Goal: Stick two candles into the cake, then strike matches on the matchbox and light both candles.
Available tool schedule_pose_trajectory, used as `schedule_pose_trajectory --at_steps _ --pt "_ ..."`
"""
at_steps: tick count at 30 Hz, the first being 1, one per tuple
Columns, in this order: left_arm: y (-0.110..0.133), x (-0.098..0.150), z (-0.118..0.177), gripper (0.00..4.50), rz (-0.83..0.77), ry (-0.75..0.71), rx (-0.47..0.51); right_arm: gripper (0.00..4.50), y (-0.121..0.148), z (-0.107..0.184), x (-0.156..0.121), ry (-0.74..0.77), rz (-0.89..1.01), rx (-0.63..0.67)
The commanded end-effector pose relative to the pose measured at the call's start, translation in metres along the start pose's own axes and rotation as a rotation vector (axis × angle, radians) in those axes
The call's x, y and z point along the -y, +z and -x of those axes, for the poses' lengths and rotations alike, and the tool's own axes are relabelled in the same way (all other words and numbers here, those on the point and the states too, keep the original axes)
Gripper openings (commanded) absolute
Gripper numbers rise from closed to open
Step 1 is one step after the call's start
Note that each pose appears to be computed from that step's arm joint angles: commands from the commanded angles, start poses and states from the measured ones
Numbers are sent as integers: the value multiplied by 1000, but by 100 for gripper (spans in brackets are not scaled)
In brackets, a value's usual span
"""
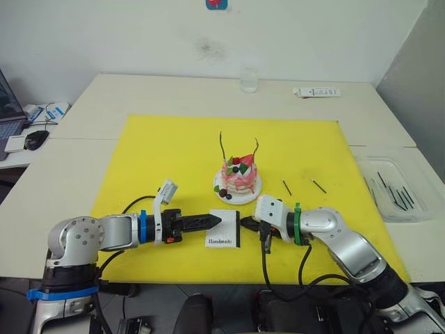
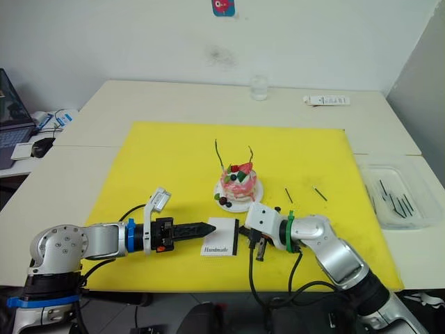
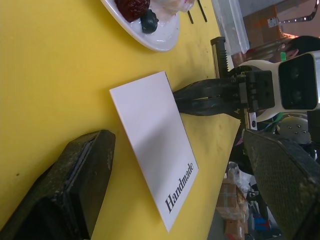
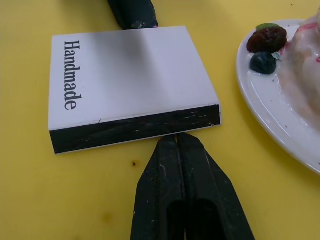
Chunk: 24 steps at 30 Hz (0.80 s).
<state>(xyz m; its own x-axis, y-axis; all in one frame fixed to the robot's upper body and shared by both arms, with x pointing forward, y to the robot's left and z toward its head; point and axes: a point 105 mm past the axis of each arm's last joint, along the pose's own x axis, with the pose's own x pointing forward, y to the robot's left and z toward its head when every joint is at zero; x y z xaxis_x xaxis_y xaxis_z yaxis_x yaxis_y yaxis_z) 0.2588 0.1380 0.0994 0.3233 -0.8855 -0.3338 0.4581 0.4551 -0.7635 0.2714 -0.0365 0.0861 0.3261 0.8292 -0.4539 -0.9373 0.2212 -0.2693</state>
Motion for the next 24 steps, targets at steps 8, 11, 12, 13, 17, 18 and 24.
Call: schedule_pose_trajectory --at_steps 8,11,12,13,17,18,24 --pt "-16 -4 -10 450 31 1 -31 4 16 -11 -9 72 27 52" --pt "-17 -3 -11 450 29 -3 -30 4 18 -13 -10 79 26 60" --pt "-17 -2 -11 450 30 -4 -29 4 19 -14 -10 78 25 66" --pt "-17 -2 -11 450 30 -4 -29 4 20 -14 -9 78 25 70" --pt "-19 -2 -11 450 32 -5 -28 4 22 -16 -9 82 25 80" --pt "-19 -2 -11 450 32 -5 -28 4 23 -16 -10 83 26 81" --pt "-20 -3 -11 450 28 3 -25 4 25 -16 -9 88 24 90"
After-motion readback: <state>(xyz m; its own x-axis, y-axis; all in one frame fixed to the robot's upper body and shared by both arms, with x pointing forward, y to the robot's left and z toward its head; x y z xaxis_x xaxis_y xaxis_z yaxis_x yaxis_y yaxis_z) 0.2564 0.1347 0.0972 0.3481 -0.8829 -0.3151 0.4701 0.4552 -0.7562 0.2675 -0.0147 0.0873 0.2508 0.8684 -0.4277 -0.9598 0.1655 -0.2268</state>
